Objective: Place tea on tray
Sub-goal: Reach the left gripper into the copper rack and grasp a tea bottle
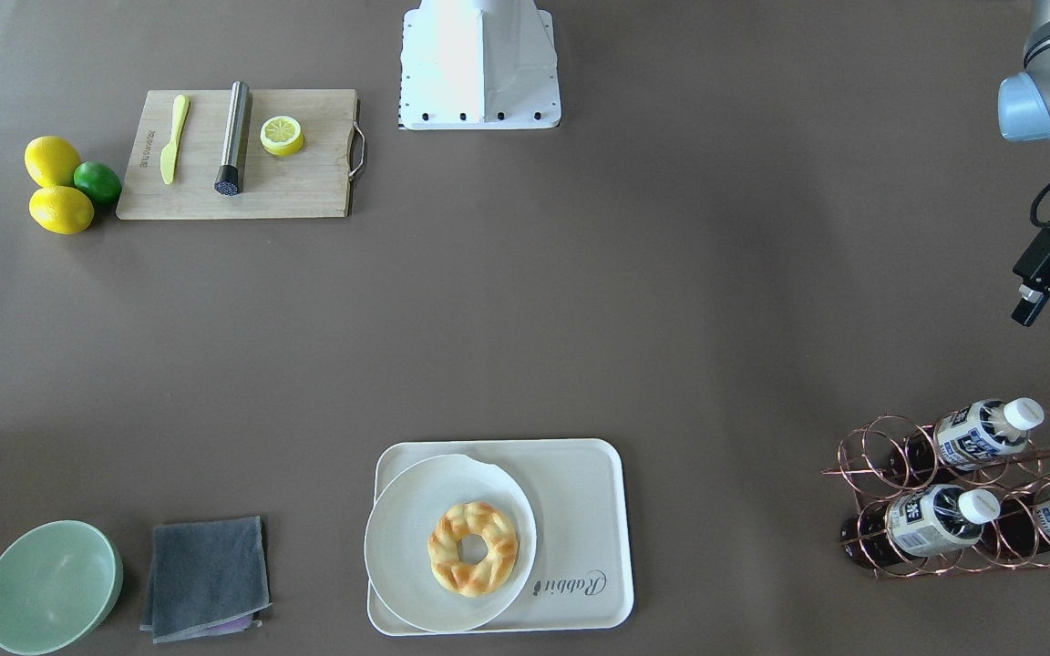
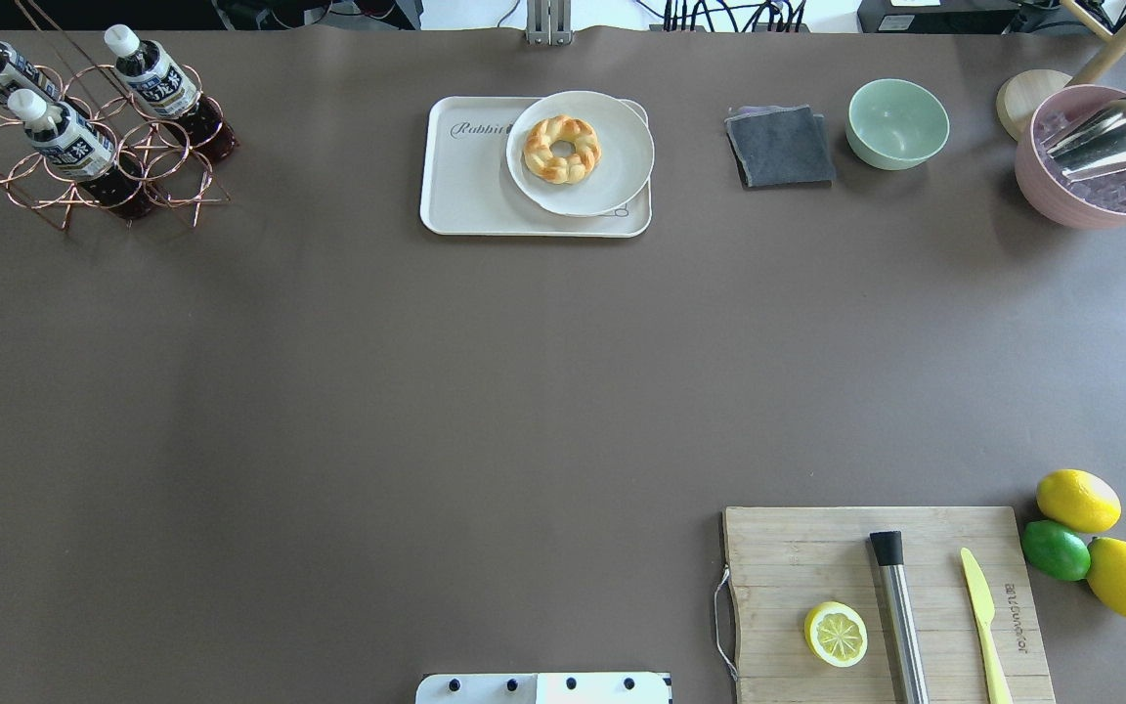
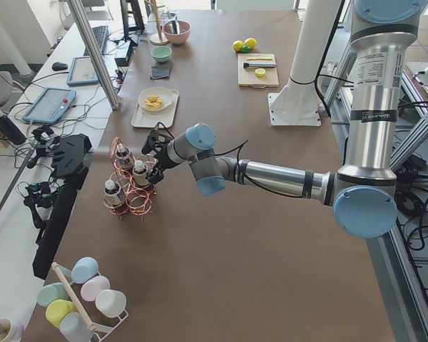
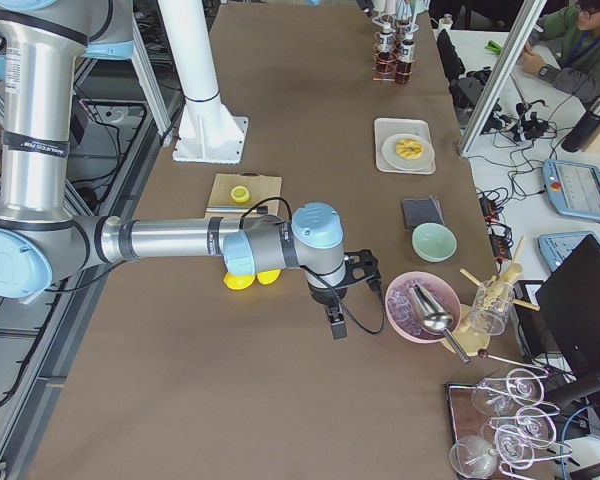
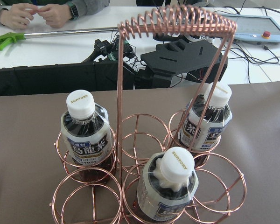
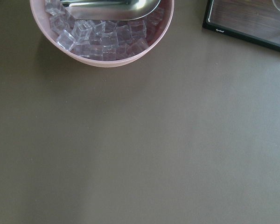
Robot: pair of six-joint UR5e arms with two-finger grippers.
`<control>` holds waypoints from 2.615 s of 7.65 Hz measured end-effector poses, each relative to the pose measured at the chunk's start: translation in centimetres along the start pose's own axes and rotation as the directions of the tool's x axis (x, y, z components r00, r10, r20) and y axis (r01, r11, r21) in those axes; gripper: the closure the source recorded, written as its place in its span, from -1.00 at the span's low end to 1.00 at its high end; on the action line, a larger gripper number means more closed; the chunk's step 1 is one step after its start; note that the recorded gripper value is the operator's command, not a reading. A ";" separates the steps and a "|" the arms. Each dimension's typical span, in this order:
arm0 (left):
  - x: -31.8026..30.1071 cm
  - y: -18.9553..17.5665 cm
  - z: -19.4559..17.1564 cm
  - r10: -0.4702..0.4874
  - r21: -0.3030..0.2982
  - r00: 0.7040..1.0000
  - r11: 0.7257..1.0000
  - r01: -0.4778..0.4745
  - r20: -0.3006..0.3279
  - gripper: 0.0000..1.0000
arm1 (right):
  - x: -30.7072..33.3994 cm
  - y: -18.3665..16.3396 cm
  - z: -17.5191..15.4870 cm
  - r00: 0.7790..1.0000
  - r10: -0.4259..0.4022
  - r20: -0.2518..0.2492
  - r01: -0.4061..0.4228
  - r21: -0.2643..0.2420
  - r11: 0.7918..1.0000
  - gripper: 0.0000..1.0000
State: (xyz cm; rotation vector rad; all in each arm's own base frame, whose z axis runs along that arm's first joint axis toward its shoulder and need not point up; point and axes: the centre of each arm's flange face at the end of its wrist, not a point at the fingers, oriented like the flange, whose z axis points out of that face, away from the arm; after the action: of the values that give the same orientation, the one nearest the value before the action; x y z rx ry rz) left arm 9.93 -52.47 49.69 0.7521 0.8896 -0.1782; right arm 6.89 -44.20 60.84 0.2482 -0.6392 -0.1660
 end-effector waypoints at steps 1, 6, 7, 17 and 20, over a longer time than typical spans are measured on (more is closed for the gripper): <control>1.3 -0.1 1.0 0.008 0.033 1.000 0.999 -0.009 0.019 -0.96 | 0.0 0.1 0.0 1.000 0.000 -0.001 0.000 0.000 1.000 -1.00; 6.8 0.6 5.5 0.050 0.113 0.997 0.992 -0.057 0.064 -0.96 | 0.1 0.2 0.0 1.000 0.004 -0.002 -0.004 -0.002 1.000 -1.00; 6.6 0.4 5.7 0.095 0.111 0.993 0.988 -0.103 0.076 -0.96 | 0.1 0.2 0.1 1.000 0.005 -0.003 -0.005 -0.003 1.000 -1.00; 3.5 -1.6 8.0 0.158 0.143 0.981 0.974 -0.173 0.111 -0.90 | 0.3 0.2 0.2 1.000 0.008 -0.004 -0.008 -0.005 1.000 -1.00; 3.5 -1.4 7.8 0.127 0.174 0.989 0.975 -0.138 0.073 -0.86 | 0.3 0.2 0.2 1.000 0.009 -0.004 -0.009 -0.006 1.000 -1.00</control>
State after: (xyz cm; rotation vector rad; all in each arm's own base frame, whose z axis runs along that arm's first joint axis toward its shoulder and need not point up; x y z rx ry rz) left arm 16.52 -58.12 49.42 0.9653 0.7688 -0.1638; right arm 6.96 -44.14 61.23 0.2399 -0.6354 -0.1585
